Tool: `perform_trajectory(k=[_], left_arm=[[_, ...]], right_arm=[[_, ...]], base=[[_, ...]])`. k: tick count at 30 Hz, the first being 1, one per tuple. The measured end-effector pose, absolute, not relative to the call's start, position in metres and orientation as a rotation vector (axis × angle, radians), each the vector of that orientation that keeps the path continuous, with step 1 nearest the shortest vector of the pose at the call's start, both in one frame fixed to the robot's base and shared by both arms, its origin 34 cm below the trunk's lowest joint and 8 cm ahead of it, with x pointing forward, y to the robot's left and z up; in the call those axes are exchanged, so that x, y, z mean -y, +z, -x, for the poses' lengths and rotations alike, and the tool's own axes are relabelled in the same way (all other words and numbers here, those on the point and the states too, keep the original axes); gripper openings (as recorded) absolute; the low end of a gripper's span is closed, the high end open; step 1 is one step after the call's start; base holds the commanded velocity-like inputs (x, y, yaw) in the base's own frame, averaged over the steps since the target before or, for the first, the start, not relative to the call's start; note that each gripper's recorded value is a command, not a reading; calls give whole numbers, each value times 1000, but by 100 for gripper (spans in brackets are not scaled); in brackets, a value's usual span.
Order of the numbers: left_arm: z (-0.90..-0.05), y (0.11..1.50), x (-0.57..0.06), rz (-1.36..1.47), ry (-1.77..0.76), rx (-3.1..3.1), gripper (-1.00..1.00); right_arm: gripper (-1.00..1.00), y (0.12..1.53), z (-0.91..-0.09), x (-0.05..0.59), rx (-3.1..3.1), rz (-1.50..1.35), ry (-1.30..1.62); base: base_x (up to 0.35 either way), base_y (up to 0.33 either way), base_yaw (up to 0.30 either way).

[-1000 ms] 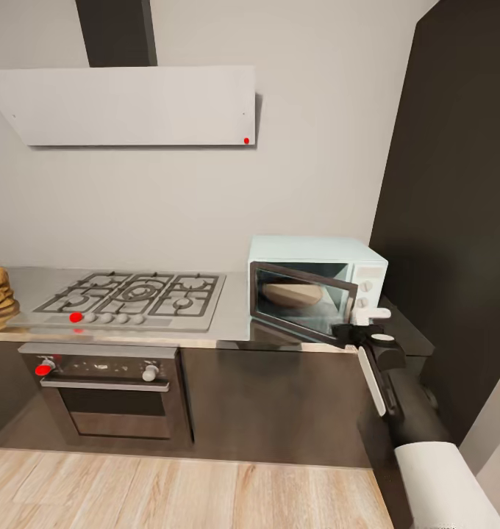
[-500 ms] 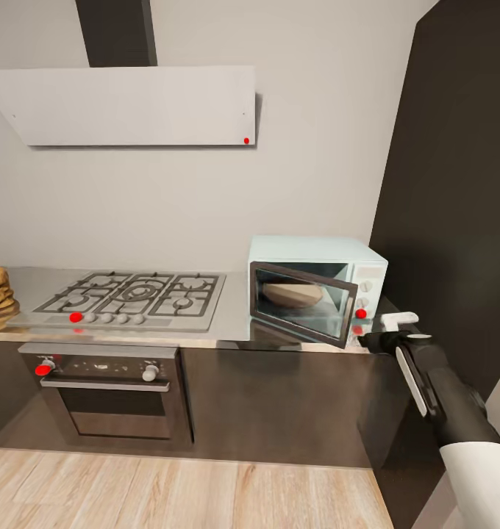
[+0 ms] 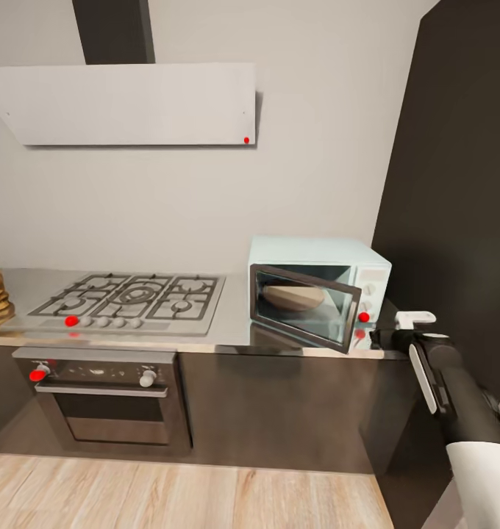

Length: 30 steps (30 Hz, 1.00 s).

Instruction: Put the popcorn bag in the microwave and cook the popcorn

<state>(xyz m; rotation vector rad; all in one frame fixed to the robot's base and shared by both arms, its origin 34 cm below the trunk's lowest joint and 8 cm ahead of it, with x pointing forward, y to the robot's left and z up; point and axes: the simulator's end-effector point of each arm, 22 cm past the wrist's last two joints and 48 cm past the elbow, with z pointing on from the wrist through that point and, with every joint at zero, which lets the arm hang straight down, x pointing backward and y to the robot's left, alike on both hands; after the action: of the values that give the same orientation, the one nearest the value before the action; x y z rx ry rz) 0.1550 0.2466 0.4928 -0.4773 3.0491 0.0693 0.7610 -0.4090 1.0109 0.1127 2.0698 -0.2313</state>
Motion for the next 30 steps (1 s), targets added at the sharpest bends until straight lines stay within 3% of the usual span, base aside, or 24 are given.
perform_trajectory(k=[13, 22, 30], left_arm=[[-156, 493, -248, 477, 73, -3046, 100], [-157, 493, -248, 484, 74, -3044, 100], [-157, 493, -249, 484, 73, -3042, 100]], right_arm=[[100, 1013, -764, 405, -2053, -109, -220], [100, 1007, -767, 350, -2068, 67, 54], [100, 1007, -764, 334, -2071, 113, 126]], base=[[275, 0, 0], [22, 0, 0], [0, 0, 0]])
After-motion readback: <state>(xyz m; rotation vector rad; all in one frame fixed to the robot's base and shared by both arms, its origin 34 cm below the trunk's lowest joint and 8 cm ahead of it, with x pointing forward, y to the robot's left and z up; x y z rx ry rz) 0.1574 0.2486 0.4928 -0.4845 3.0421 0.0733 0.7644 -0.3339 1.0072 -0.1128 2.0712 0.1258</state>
